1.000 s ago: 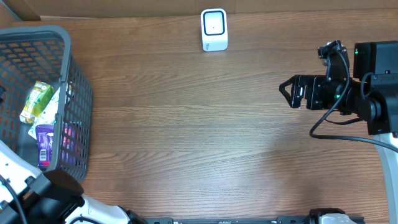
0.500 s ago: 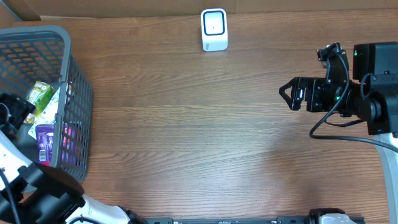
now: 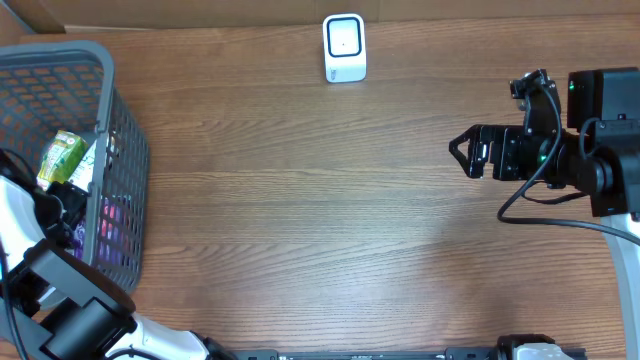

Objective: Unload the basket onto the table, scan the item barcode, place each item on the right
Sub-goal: 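Grasp the purple snack bag with the left gripper and lift it, then carry the purple bag to table center and release it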

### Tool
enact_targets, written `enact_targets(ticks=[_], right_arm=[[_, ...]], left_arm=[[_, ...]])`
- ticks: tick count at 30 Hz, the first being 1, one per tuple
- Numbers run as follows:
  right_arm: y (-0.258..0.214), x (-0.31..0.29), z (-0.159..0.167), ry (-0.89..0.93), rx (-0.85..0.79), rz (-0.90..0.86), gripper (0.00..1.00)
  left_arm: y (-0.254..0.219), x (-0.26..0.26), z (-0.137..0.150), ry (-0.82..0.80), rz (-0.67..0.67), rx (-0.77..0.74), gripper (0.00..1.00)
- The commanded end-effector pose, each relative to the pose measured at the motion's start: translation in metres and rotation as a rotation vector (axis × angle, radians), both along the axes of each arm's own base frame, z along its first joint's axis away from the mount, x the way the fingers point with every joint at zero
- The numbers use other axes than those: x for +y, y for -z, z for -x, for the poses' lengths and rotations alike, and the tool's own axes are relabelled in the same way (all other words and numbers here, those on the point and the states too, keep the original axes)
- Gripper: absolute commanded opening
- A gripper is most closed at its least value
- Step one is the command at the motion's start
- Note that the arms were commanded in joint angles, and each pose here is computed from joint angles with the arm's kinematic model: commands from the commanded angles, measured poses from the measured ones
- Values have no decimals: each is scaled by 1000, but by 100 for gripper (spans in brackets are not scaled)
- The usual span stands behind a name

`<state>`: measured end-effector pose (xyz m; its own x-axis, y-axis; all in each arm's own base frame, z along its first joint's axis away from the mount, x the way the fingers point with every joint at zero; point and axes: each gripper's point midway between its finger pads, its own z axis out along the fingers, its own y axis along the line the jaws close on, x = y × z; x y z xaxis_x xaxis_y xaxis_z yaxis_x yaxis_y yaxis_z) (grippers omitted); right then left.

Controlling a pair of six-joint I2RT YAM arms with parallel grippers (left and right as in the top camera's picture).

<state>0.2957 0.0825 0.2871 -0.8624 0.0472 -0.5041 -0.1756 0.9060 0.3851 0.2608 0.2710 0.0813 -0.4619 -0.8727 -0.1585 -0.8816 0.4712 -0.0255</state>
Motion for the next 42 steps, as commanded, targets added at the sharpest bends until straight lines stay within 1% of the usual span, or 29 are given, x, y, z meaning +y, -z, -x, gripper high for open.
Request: enact_targets(ticks=[1,3,4,7,8,9,13,17,19,22,23,26,32,37,39,42], right_arm=[[-9,3,-1,-18,-31,-3,100],[-9,3,-1,-18,-30,-3,100],[-9,3,-1,-18,-31,-3,100],[-9,3,-1,-18,-29,-3,100],[-9,3,-1,-17,-29,-4,100],[-9,3,-1,-17,-29,-4,100],[-9,3,-1,-17,-30,-4,100],[-9,3,-1,-17,-30,-4,100],[-9,3,-1,-17,-30,-4,100],[-9,3,-1,-17,-30,-4,100],[-9,3,0,-17,-28,-4,100],[-8,3,0,-14,-22,-6,100],[-8,3,1,-9,-18,-9,100],[-8,3,1,-8,-18,-9,100],[-8,3,1,-8,-18,-9,100],[-8,3,1,-8,-18,-9,100]], left_arm=[[28,-12,5,39,9,36,74],[37,-15,7,39,8,37,70],[39,-16,8,39,11,39,65],[38,-17,9,41,14,41,31],[37,-16,8,52,13,41,11],[35,-16,8,57,12,42,4],[19,-13,4,58,13,38,4],[-17,-4,-6,58,-6,17,4],[-46,1,-17,65,-18,-29,4],[-96,4,-36,124,-43,-127,4],[-127,6,-41,133,-73,-168,4],[-171,7,-42,152,-129,-212,4],[-237,-7,-38,167,-185,-308,4],[-296,-38,-38,227,-242,-459,4],[-322,-61,-38,278,-265,-530,4],[-356,-109,-39,393,-298,-630,4]])
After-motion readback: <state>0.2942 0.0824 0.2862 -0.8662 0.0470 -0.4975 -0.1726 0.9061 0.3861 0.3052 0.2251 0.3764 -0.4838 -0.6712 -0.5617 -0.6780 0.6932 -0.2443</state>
